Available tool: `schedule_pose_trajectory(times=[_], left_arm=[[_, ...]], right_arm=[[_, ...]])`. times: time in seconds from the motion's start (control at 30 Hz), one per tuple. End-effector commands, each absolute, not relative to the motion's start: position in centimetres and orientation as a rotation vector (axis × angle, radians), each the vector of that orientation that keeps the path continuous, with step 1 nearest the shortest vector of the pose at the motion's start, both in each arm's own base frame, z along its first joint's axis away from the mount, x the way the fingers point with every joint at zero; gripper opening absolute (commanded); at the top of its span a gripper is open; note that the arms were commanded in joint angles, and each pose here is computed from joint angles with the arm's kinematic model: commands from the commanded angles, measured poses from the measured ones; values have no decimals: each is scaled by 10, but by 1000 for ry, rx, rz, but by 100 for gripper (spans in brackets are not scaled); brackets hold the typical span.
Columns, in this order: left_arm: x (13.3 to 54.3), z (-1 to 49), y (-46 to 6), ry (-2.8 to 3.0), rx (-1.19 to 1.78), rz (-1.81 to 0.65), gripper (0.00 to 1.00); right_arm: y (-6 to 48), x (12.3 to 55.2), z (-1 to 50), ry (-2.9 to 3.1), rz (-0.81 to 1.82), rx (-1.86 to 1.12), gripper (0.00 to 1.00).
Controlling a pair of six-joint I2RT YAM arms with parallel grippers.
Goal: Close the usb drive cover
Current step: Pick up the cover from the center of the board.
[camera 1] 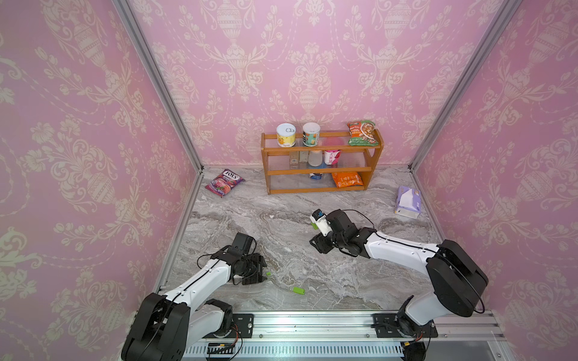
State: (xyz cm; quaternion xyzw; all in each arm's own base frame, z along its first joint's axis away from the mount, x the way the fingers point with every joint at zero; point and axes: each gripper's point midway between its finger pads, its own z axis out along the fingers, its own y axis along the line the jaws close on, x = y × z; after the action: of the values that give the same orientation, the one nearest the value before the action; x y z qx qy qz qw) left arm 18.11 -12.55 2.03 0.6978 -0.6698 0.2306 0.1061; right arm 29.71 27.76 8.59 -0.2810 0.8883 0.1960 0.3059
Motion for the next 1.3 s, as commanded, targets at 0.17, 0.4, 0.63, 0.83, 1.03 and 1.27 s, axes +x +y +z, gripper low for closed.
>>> schedule_pose_trajectory(times=[0.17,0.4,0.63,0.83,1.03,1.27], left_arm=[[185,23,-132,-1999,2008,657,46],[182,21,-132,-1999,2012,638,41],[179,19,-136,-2014,1989,614,35],[172,16,-139,-1999,1974,588,26],[168,14,-135,-2003,1986,574,30],[161,10,-130,-1989,2006,544,30]], right_arm=[[280,299,87,2369,537,-735,57],[278,297,84,2375,531,-732,57],[277,295,81,2385,533,-734,57],[275,293,79,2390,529,-736,57],[274,293,80,2389,528,-732,57],[274,294,80,2390,525,-734,57]])
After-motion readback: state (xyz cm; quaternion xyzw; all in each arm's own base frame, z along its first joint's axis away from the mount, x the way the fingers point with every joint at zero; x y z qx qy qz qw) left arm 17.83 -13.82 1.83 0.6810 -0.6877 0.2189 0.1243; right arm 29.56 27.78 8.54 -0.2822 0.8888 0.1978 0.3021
